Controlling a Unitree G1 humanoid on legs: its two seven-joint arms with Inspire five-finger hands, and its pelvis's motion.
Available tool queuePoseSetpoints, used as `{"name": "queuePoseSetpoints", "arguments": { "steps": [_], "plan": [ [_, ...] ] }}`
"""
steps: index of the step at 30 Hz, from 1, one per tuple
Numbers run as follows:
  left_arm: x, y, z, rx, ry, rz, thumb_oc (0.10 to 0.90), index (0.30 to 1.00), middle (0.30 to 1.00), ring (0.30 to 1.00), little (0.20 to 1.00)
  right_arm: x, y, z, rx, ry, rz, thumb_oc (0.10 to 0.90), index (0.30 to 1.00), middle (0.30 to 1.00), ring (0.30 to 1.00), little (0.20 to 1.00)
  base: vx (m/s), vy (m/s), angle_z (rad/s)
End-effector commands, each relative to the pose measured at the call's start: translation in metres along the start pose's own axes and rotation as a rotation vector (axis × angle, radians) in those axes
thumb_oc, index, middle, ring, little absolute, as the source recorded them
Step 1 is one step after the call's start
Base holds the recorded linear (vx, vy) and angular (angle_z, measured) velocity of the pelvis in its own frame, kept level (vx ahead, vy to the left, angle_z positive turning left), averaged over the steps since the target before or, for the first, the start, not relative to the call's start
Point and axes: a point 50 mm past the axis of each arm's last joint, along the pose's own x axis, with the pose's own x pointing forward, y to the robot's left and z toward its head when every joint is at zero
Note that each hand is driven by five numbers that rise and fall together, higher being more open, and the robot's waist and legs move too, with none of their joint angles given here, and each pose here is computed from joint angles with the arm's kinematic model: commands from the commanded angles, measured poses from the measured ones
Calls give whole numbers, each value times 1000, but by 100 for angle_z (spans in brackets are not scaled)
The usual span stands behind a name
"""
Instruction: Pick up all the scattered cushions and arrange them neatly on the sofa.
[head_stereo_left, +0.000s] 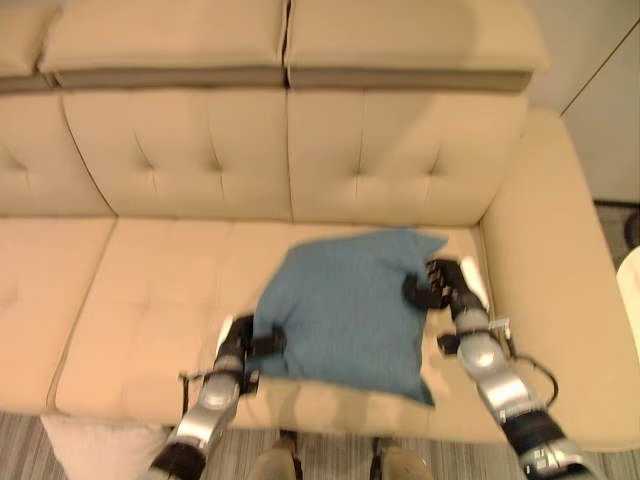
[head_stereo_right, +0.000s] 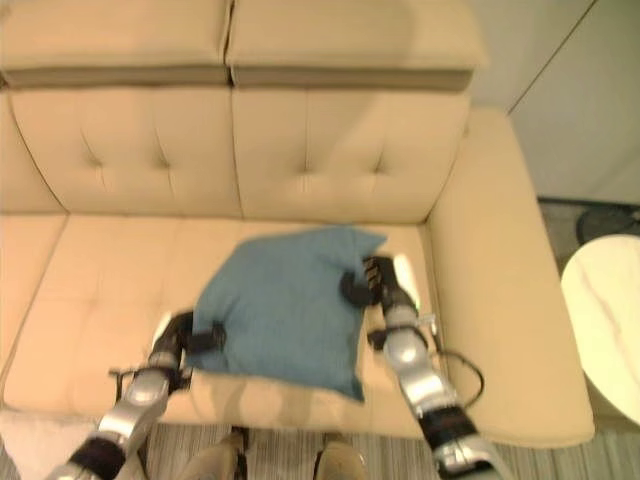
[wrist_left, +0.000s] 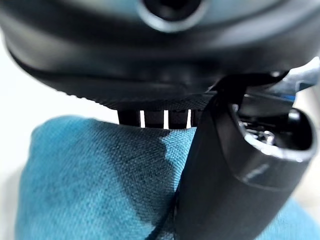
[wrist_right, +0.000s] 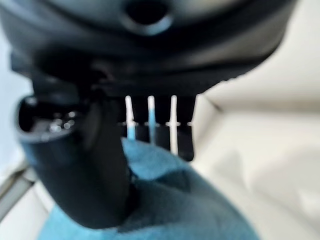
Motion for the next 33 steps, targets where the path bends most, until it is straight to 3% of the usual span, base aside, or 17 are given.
{"name": "queuePoseSetpoints", "arguments": {
  "steps": [1,4,5,9,13,18,25,26,27,28,30,31,32,33],
  "plan": [
    [24,56,160,-43,-687,368,400,300,300,300,300,45,-89,116,-44,-474,-509,400,300,300,300,300,-134,1,-16],
    [20,60,200,-73,-822,454,400,300,300,300,300,51,-111,151,-73,-576,-643,400,300,300,300,300,-88,0,-9],
    [17,66,233,-101,-928,539,400,300,300,300,300,54,-122,177,-68,-653,-730,400,300,300,300,300,-106,-20,0],
    [11,80,259,-180,-1006,678,400,300,300,300,300,53,-131,198,70,-693,-828,400,300,300,300,300,-45,-13,-1],
    [11,77,262,-270,-990,721,400,300,300,300,300,57,-129,212,120,-697,-847,400,300,300,300,300,-19,-13,4],
    [36,54,254,-318,-799,612,400,300,300,300,300,75,-132,227,110,-627,-814,400,300,300,300,300,-41,-36,6],
    [66,26,208,-305,-492,364,400,300,300,300,300,97,-128,226,-17,-496,-677,400,300,300,300,300,-10,-6,-9],
    [66,24,204,-309,-481,338,400,300,300,300,300,100,-125,224,-21,-469,-645,557,535,535,535,535,1,7,-5],
    [71,19,189,-319,-405,316,566,549,549,549,549,106,-124,221,-20,-415,-605,800,900,900,900,900,4,3,-4],
    [71,19,190,-319,-405,316,800,900,900,900,900,106,-124,221,-20,-415,-605,800,900,900,900,900,0,0,0],
    [76,10,174,-315,-310,252,800,900,900,900,900,111,-118,217,-9,-360,-542,800,900,900,900,900,0,0,0],
    [76,9,174,-305,-312,240,645,667,667,667,667,112,-118,216,1,-352,-536,800,900,900,900,900,0,0,0],
    [76,9,174,-305,-312,240,671,707,707,707,707,112,-118,216,1,-352,-536,800,900,900,900,900,0,0,0],
    [77,11,173,-291,-309,233,800,900,900,900,900,112,-120,216,6,-353,-532,800,900,900,900,900,0,0,0]
  ]
}}
